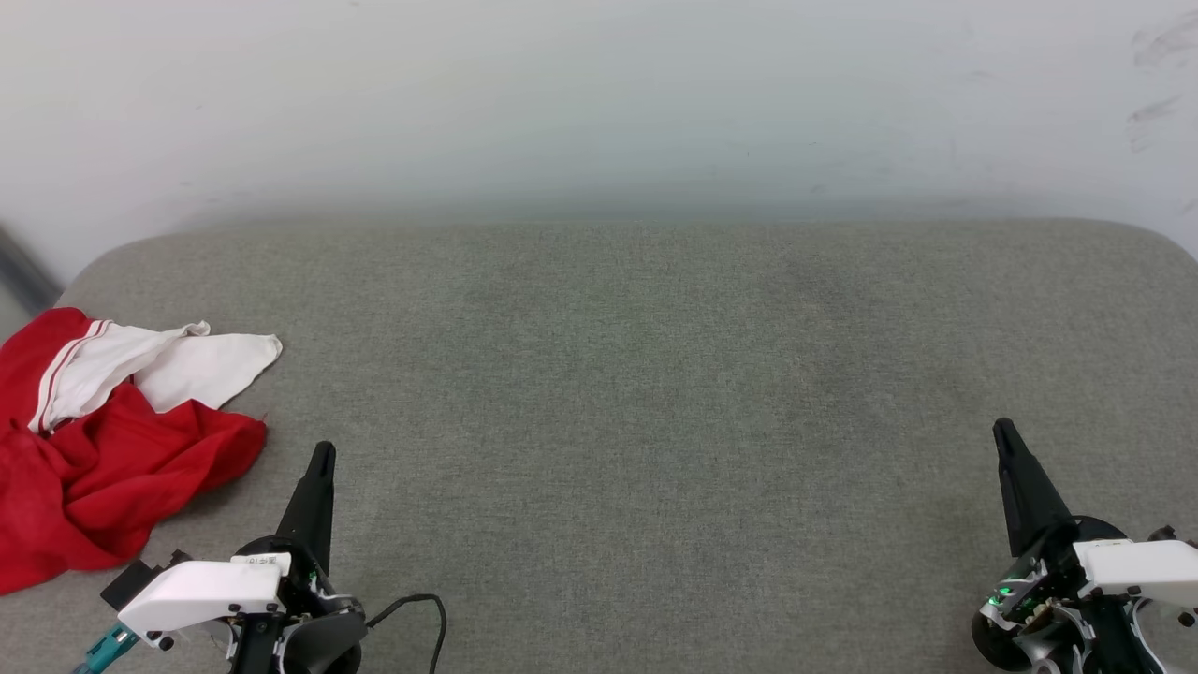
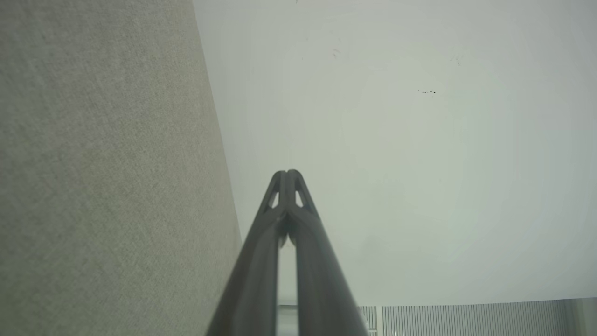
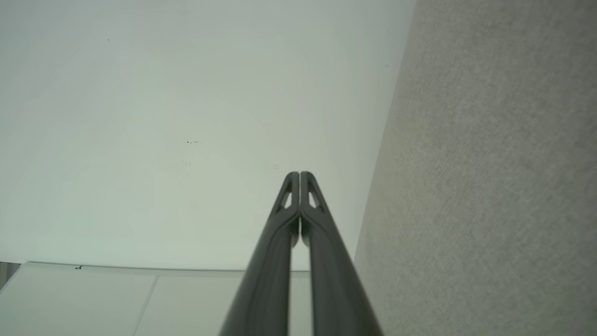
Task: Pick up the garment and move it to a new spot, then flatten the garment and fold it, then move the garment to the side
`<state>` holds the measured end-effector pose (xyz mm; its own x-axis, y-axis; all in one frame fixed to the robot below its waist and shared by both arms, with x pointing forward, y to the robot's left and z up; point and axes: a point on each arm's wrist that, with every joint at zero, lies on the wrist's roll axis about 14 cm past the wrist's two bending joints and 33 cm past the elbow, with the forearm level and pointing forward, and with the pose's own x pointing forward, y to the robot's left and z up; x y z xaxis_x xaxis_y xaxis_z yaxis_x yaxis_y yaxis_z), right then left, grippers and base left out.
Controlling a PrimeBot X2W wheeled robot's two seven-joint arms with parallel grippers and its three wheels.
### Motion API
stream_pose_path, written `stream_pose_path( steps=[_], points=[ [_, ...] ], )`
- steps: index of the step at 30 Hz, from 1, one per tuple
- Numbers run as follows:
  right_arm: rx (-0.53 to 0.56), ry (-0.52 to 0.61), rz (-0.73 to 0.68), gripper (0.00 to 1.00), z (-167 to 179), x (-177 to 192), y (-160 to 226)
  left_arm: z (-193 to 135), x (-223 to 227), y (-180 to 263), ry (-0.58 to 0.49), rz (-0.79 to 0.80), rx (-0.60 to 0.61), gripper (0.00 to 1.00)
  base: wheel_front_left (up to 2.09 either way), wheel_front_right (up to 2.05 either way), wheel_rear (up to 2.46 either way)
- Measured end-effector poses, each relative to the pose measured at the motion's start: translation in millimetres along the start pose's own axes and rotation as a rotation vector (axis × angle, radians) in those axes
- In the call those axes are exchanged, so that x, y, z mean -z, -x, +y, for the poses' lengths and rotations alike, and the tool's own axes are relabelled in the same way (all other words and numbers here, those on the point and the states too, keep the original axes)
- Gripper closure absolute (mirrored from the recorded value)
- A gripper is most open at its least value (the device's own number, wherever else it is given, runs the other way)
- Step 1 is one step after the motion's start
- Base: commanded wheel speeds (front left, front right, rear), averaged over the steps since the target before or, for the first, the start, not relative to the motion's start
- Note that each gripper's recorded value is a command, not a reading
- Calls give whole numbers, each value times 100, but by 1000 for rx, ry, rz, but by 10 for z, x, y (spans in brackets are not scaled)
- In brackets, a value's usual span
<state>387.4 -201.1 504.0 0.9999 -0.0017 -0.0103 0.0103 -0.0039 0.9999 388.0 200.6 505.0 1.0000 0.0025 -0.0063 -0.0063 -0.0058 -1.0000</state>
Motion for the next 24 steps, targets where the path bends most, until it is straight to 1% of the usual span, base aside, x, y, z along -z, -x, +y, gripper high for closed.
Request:
stream_pose_path(
  steps=[24],
  points=[
    [0, 0, 0, 100, 0, 1, 0, 0, 0, 0, 0, 0, 0, 100, 0, 0, 0]
  ],
)
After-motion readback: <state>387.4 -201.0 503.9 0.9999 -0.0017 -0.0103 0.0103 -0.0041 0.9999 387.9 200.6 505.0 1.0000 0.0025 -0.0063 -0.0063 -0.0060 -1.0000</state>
